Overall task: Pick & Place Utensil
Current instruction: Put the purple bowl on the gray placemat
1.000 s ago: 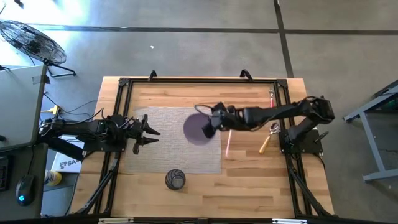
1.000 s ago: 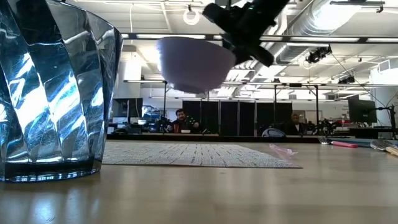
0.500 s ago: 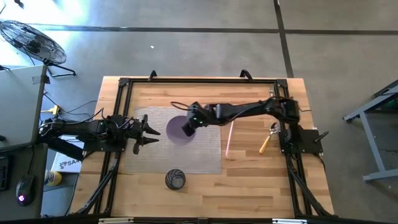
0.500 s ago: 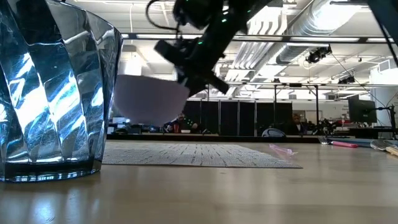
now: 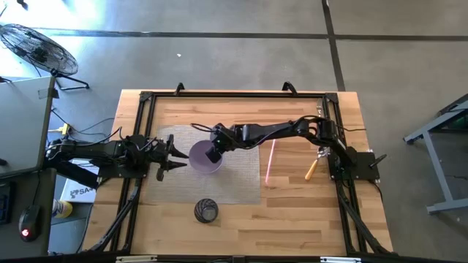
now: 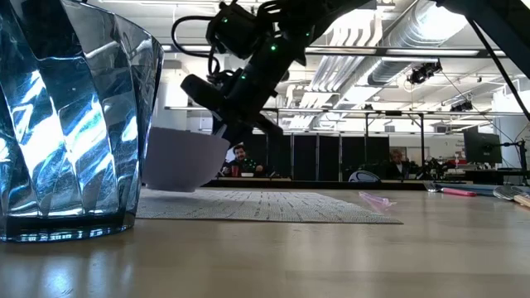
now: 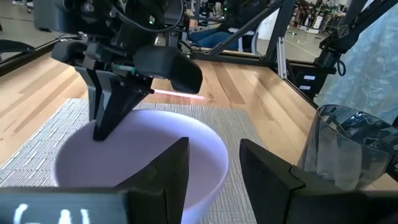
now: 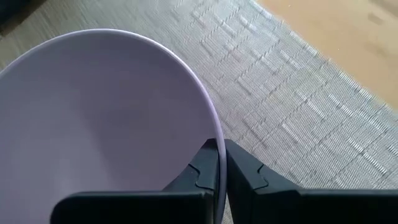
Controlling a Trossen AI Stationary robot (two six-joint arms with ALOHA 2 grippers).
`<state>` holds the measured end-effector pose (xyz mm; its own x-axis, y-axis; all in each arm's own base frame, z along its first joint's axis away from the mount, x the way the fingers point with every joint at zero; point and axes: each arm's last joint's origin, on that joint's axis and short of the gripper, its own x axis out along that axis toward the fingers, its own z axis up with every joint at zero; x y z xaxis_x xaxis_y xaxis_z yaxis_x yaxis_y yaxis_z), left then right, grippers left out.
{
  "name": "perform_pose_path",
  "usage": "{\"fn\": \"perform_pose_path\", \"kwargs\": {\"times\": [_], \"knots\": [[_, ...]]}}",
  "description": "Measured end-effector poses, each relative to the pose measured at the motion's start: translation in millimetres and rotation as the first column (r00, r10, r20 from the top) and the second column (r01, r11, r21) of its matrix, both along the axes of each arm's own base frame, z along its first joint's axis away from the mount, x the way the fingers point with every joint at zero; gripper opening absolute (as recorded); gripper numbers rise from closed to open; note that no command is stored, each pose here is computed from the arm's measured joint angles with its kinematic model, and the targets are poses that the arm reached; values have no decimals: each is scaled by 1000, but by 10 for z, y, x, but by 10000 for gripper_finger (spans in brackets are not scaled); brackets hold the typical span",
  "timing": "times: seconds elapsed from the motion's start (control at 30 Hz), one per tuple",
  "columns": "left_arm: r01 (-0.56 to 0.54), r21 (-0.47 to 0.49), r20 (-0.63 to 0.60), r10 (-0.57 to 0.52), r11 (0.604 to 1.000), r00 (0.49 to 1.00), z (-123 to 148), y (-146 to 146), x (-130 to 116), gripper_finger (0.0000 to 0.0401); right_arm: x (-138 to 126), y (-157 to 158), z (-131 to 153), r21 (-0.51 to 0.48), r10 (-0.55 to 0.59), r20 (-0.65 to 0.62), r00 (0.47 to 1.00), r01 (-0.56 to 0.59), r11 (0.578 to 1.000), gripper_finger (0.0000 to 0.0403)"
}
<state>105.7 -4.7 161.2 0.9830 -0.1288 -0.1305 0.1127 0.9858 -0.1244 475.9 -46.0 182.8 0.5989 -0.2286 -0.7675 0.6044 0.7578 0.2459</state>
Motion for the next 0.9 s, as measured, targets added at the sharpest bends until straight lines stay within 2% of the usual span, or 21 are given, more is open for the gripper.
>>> {"fn": "perform_pose_path", "kwargs": {"times": [0.17, 0.57, 0.77, 0.9], "knots": [[0, 0, 0, 0, 1000, 1000, 0, 0, 0, 140, 17, -2, 14, -35, 38, 10, 999, -37, 999, 25], [0, 0, 0, 0, 1000, 1000, 0, 0, 0, 140, 13, -8, 12, -48, 12, 16, 1000, -11, 999, 81], [-1, 0, 0, 1, 1000, 1000, 0, 0, 0, 140, -78, -25, 327, -96, 87, 40, 995, -83, 992, 118], [-1, 0, 0, 1, 1000, 1000, 0, 0, 0, 140, -270, -4, 558, -139, 151, -59, 987, -158, 978, 134]]}}
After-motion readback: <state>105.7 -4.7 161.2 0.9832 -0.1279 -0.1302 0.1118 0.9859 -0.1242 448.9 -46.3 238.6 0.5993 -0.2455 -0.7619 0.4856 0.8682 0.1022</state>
